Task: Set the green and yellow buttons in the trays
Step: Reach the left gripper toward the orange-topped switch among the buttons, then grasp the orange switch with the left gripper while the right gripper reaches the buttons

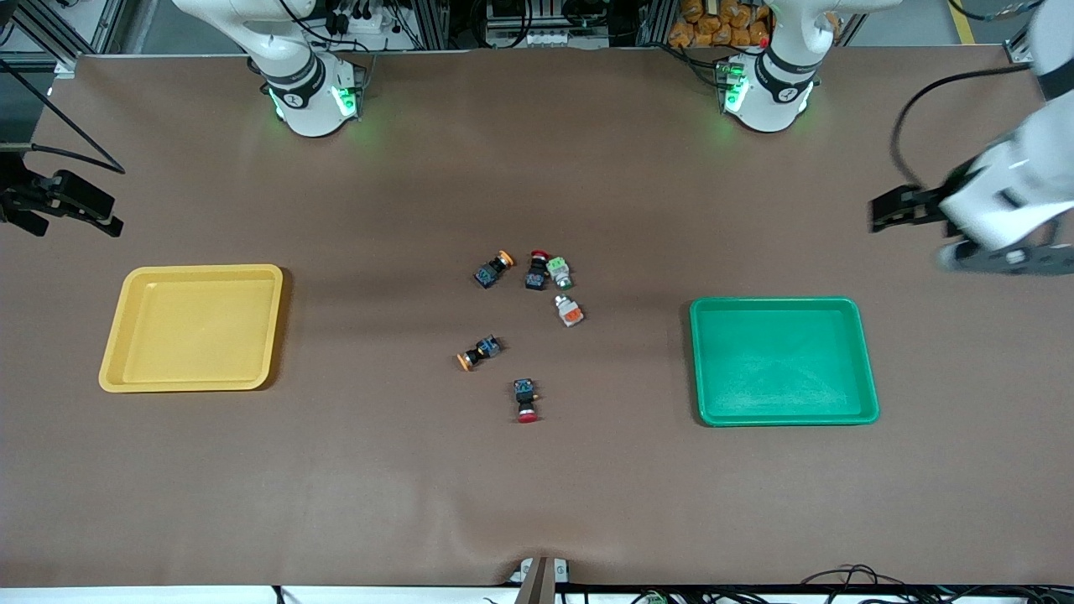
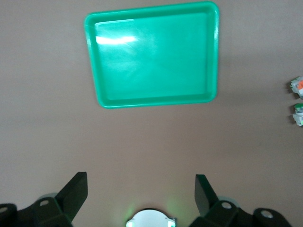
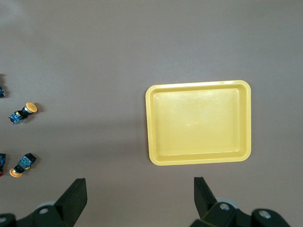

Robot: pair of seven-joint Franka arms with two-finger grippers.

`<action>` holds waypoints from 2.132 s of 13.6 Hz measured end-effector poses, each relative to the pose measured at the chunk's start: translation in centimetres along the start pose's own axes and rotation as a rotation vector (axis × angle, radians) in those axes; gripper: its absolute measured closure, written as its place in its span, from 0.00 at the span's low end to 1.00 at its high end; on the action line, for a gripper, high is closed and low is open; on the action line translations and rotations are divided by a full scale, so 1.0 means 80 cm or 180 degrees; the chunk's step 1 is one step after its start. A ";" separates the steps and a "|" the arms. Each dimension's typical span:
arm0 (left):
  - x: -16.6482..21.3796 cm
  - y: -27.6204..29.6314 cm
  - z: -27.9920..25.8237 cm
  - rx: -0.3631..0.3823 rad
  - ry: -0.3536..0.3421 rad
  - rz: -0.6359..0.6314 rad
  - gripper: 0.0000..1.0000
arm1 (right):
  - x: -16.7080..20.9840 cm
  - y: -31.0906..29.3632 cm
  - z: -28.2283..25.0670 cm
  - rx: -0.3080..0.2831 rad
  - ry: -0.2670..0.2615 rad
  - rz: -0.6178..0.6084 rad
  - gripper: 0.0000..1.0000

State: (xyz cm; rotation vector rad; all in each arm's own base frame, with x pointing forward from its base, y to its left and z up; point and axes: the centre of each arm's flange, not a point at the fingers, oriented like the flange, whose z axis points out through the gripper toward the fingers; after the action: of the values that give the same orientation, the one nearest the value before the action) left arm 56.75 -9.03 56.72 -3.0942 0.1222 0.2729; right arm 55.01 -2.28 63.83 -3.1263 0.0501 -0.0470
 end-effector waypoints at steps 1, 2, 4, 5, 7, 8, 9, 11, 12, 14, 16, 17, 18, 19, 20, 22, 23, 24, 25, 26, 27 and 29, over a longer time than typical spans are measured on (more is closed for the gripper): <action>0.007 0.028 0.016 0.0006 0.0011 -0.0006 0.00 | 0.000 0.000 0.000 0.0000 -0.0001 0.0001 0.00; 0.014 0.054 0.034 0.0002 0.0058 -0.0032 0.00 | 0.000 0.001 0.000 0.0000 -0.0006 0.0004 0.00; 0.023 0.108 0.079 -0.0019 0.0112 -0.0149 0.00 | -0.001 0.001 0.001 0.0001 -0.0020 0.0006 0.00; 0.024 0.136 0.104 -0.0021 0.0060 -0.0199 0.00 | -0.001 0.001 0.003 0.0002 -0.0041 0.0004 0.00; 0.023 0.195 0.154 -0.0014 -0.0120 -0.0196 0.00 | -0.001 0.000 0.009 0.0003 -0.0103 0.0001 0.00; 0.024 0.217 0.174 -0.0022 -0.0179 -0.0169 0.00 | 0.000 0.000 0.011 0.0003 -0.0115 0.0001 0.00; 0.027 0.237 0.192 -0.0037 -0.0205 -0.0153 0.00 | 0.000 0.001 0.012 0.0003 -0.0123 0.0004 0.00; 0.030 0.282 0.229 -0.0066 -0.0213 -0.0215 0.00 | 0.005 0.003 0.021 0.0000 -0.0162 0.0015 0.00; 0.028 0.309 0.248 -0.0087 -0.0198 -0.0260 0.00 | 0.011 0.004 0.034 -0.0004 -0.0213 0.0018 0.00; 0.027 0.354 0.283 -0.0168 -0.0131 -0.0343 0.00 | 0.028 0.008 0.069 -0.0004 -0.0355 0.0034 0.00; 0.034 0.380 0.317 -0.0278 -0.0070 -0.0446 0.00 | 0.044 0.014 0.109 -0.0014 -0.0510 0.0055 0.00; 0.036 0.393 0.335 -0.0324 -0.0057 -0.0531 0.00 | 0.049 0.018 0.123 -0.0037 -0.0565 0.0067 0.00; 0.035 0.410 0.354 -0.0354 -0.0068 -0.0618 0.00 | 0.052 0.022 0.132 -0.0049 -0.0598 0.0079 0.00; 0.032 0.429 0.370 -0.0374 -0.0082 -0.0695 0.00 | 0.054 0.024 0.134 -0.0050 -0.0607 0.0086 0.00; 0.030 0.445 0.383 -0.0392 -0.0085 -0.0781 0.00 | 0.054 0.024 0.133 -0.0051 -0.0598 0.0087 0.00; 0.030 0.464 0.402 -0.0436 -0.0073 -0.0996 0.00 | 0.060 0.019 0.126 -0.0053 -0.0476 0.0066 0.00; 0.032 0.468 0.411 -0.0461 -0.0071 -0.1108 0.00 | 0.065 0.014 0.121 -0.0055 -0.0378 0.0050 0.00; 0.034 0.469 0.420 -0.0485 -0.0075 -0.1226 0.00 | 0.067 0.006 0.117 -0.0056 -0.0318 0.0049 0.00; 0.036 0.469 0.428 -0.0504 -0.0081 -0.1331 0.01 | 0.068 -0.004 0.113 -0.0058 -0.0291 0.0075 0.00; 0.038 0.469 0.438 -0.0521 -0.0087 -0.1413 0.02 | 0.069 -0.016 0.111 -0.0062 -0.0279 0.0111 0.00; 0.041 0.470 0.446 -0.0538 -0.0090 -0.1472 0.02 | 0.069 -0.029 0.111 -0.0066 -0.0277 0.0152 0.00; 0.044 0.470 0.457 -0.0568 -0.0093 -0.1534 0.07 | 0.069 -0.059 0.116 -0.0075 -0.0286 0.0238 0.00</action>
State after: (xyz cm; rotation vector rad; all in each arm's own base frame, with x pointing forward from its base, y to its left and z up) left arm 50.78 -45.33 19.13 -3.1556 -0.6725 0.3205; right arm 60.95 2.37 54.76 -3.1420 0.1675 0.0954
